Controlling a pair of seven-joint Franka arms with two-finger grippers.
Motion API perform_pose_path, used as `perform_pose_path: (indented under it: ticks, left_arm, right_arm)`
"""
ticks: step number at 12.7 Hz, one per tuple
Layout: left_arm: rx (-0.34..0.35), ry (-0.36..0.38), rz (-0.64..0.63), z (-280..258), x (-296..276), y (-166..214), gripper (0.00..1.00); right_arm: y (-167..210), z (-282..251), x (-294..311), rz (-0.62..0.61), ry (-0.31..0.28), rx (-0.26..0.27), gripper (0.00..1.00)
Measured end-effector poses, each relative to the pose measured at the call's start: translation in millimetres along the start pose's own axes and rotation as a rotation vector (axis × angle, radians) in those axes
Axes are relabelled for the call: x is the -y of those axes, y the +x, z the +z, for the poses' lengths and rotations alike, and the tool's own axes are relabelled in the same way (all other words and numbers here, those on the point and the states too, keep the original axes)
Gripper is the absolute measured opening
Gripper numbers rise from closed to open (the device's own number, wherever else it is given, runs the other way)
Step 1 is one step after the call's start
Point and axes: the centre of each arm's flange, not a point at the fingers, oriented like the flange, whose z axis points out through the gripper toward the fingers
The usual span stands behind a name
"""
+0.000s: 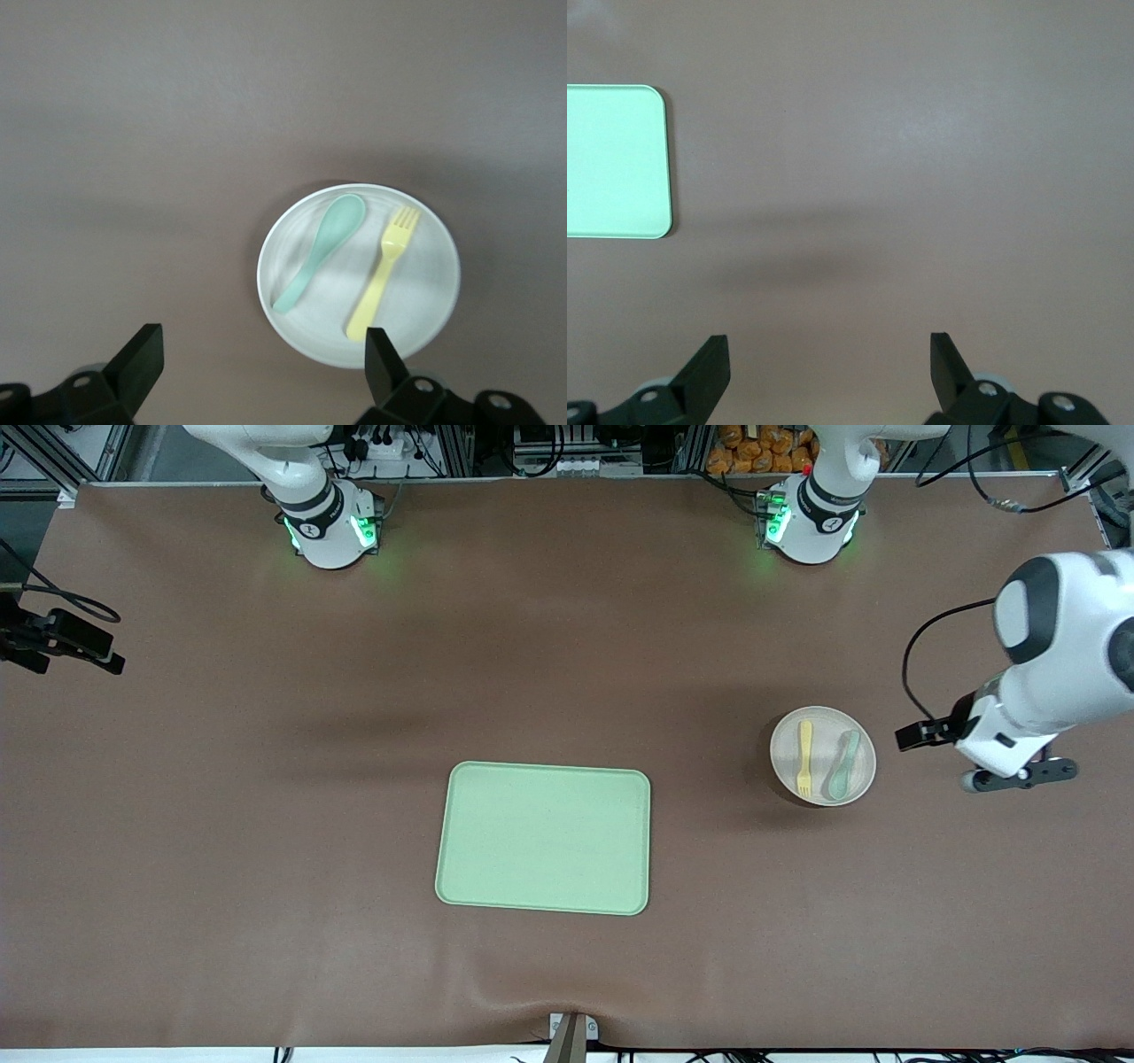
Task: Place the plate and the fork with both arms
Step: 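Reach the left gripper down to the rim of the white plate, then grasp the plate rim with the left gripper and lift it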
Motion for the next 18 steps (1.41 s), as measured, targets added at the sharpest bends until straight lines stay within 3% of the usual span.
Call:
perform_pose_path:
  ticks: [3,6,12,18]
  left_arm:
    - [0.014,0.004,-0.013,72.9,4.4,-10.6,1.00]
    - [0.036,0.004,-0.060,111.9,27.6,-5.9,1.00]
    - [0.071,-0.044,-0.118,155.2,25.1,-5.0,0.85]
    - [0.094,-0.038,-0.140,177.8,36.5,-5.5,0.82]
  right_arm:
    - [0.0,-0.4,0.0,0.000,0.000,-0.001,1.00]
    - [0.0,-0.5,0.0,0.000,0.000,-0.001,1.00]
    - [0.0,-0.5,0.0,0.000,0.000,-0.001,1.00]
    - [0.0,-0.5,0.0,0.000,0.000,-0.001,1.00]
